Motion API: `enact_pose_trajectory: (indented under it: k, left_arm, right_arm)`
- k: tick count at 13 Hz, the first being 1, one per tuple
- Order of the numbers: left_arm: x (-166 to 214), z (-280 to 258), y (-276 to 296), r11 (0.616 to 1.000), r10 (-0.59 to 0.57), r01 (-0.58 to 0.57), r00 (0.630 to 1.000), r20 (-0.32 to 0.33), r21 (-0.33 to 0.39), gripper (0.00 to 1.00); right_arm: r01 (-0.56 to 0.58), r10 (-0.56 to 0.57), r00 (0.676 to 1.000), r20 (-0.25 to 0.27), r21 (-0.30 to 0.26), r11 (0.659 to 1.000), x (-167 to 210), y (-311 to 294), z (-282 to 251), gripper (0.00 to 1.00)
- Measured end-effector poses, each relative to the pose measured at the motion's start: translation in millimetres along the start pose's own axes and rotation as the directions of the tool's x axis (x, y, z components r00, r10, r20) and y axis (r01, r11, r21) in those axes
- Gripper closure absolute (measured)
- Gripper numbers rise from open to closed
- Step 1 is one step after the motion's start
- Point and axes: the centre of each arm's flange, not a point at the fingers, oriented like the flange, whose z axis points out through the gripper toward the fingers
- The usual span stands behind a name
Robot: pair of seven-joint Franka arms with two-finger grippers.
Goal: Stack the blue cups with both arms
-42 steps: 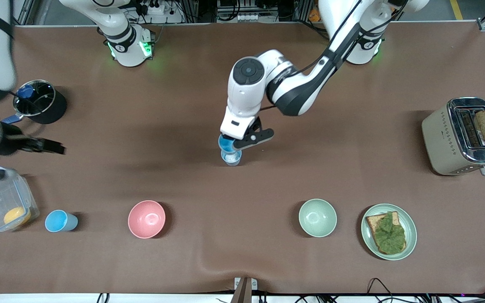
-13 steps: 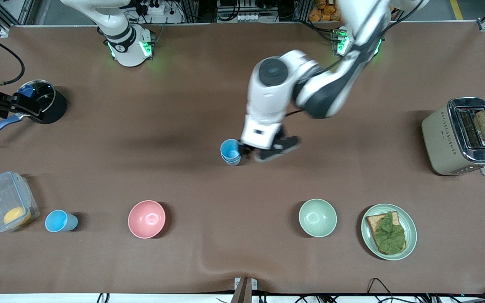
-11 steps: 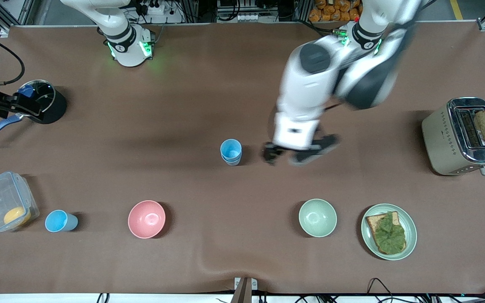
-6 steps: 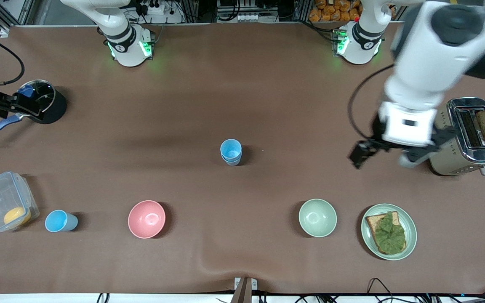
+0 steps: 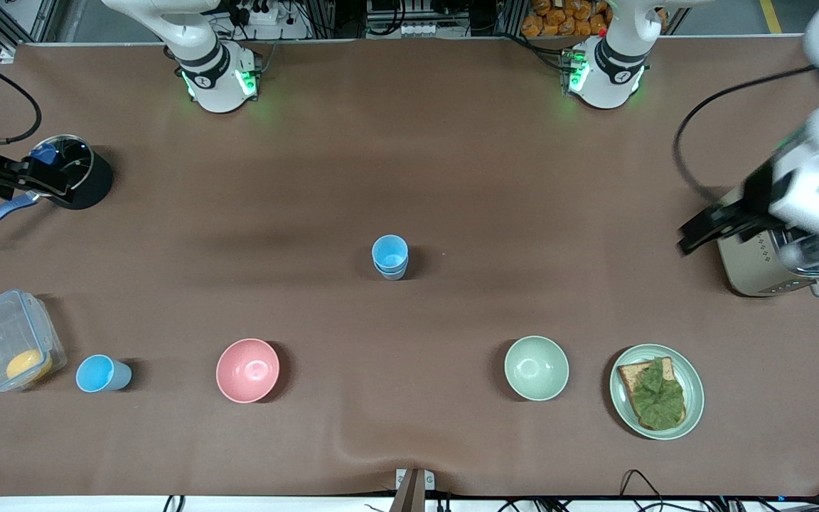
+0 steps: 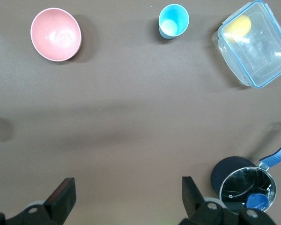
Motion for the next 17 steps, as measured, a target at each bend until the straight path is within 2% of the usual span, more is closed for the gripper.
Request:
enact_pose_trajectory:
  k: [3,7,10,15,17]
  left_arm:
    - [-26.1,-32.8,-19.9,1.0,0.004,-0.005,0.999,0.04,0.016,0.0]
    - [-45.2,-38.9,-29.5,1.0,-0.005,0.003,0.997,0.071,0.028,0.0]
    - [-49.3,-38.1,-37.1,0.999,-0.012,0.009,0.997,0.077,0.03,0.0]
    - [-50.8,-30.9,-40.1,0.997,0.065,-0.068,0.993,0.096,0.028,0.0]
    - [-51.0,-25.8,-35.9,0.995,0.078,-0.082,0.993,0.092,0.048,0.0]
  right_arm:
    - [0.0,0.0,1.0,0.002,0.0,1.0,-0.2,-0.1,0.2,0.0]
    - [0.0,0.0,1.0,0.003,0.0,1.0,-0.3,-0.1,0.4,0.0]
    - [0.0,0.0,1.0,0.006,0.0,1.0,-0.5,-0.1,0.6,0.0]
    - [0.0,0.0,1.0,0.007,0.0,1.0,-0.7,0.0,0.7,0.0]
    - [0.0,0.0,1.0,0.007,0.0,1.0,-0.7,0.0,0.7,0.0]
